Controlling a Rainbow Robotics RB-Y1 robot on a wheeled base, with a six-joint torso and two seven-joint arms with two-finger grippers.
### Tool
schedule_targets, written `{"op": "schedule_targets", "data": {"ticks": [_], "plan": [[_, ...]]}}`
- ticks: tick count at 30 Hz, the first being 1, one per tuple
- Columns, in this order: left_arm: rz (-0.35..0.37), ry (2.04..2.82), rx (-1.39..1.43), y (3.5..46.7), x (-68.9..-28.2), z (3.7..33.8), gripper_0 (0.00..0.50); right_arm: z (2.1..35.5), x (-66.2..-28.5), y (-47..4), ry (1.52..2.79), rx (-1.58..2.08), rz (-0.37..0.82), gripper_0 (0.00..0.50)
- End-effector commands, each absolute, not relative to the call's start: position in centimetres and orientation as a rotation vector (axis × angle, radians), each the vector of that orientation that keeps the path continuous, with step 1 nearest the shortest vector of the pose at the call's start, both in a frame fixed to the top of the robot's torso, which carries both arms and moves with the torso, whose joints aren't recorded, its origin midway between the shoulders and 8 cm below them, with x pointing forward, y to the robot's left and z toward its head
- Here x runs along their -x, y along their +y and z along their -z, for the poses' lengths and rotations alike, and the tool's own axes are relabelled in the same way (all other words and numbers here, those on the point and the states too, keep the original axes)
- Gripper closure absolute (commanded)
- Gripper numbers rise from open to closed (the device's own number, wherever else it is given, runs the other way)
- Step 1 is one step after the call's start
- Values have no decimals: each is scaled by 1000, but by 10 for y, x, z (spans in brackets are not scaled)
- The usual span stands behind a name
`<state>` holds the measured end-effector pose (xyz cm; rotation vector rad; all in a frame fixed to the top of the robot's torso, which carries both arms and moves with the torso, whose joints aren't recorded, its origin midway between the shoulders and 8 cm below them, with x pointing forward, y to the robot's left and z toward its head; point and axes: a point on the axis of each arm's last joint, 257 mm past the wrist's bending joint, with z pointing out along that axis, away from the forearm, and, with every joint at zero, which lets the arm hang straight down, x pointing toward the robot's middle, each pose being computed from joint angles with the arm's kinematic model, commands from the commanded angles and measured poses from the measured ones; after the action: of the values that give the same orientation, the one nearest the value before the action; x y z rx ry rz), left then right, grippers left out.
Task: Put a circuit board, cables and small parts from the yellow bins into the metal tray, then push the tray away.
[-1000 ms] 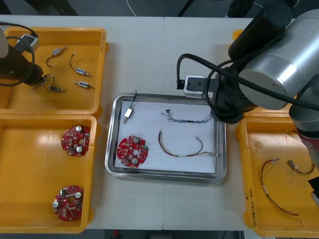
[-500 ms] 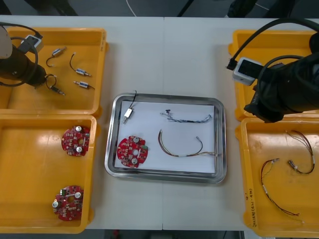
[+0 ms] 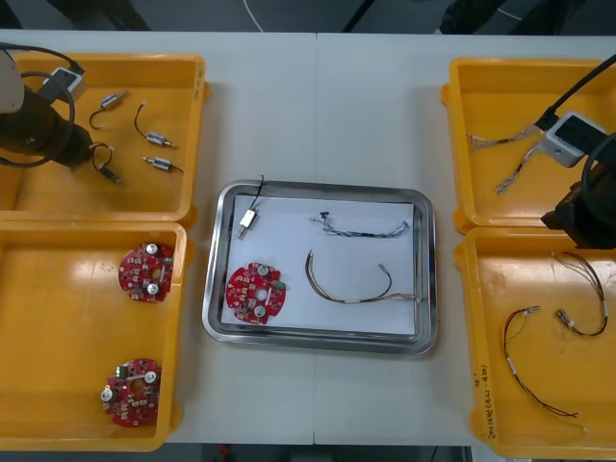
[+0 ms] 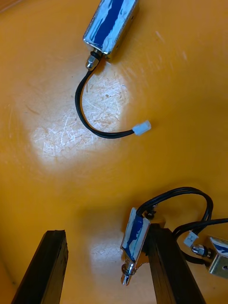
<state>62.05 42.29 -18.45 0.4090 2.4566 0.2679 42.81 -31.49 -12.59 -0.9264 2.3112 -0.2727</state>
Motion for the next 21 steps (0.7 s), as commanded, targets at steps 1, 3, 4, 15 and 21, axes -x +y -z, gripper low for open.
{"op": "schedule_targets", "data": {"ticks": [1, 3, 4, 15, 21], "plan": [[-365, 2419, -603, 426, -623, 178, 0, 122, -412, -352, 2382, 673, 289, 0], [-362, 2424, -606, 425, -622, 182, 0, 125, -408, -360, 2406, 592, 285, 0], [-363, 2426, -605, 426, -621, 183, 0, 127, -406, -362, 2417, 558, 281, 0], [-359, 2426, -614, 425, -619, 194, 0, 149, -381, -382, 2513, 212, 185, 0], [-357, 2427, -615, 425, -619, 196, 0, 161, -370, -385, 2549, 82, 141, 0]]}}
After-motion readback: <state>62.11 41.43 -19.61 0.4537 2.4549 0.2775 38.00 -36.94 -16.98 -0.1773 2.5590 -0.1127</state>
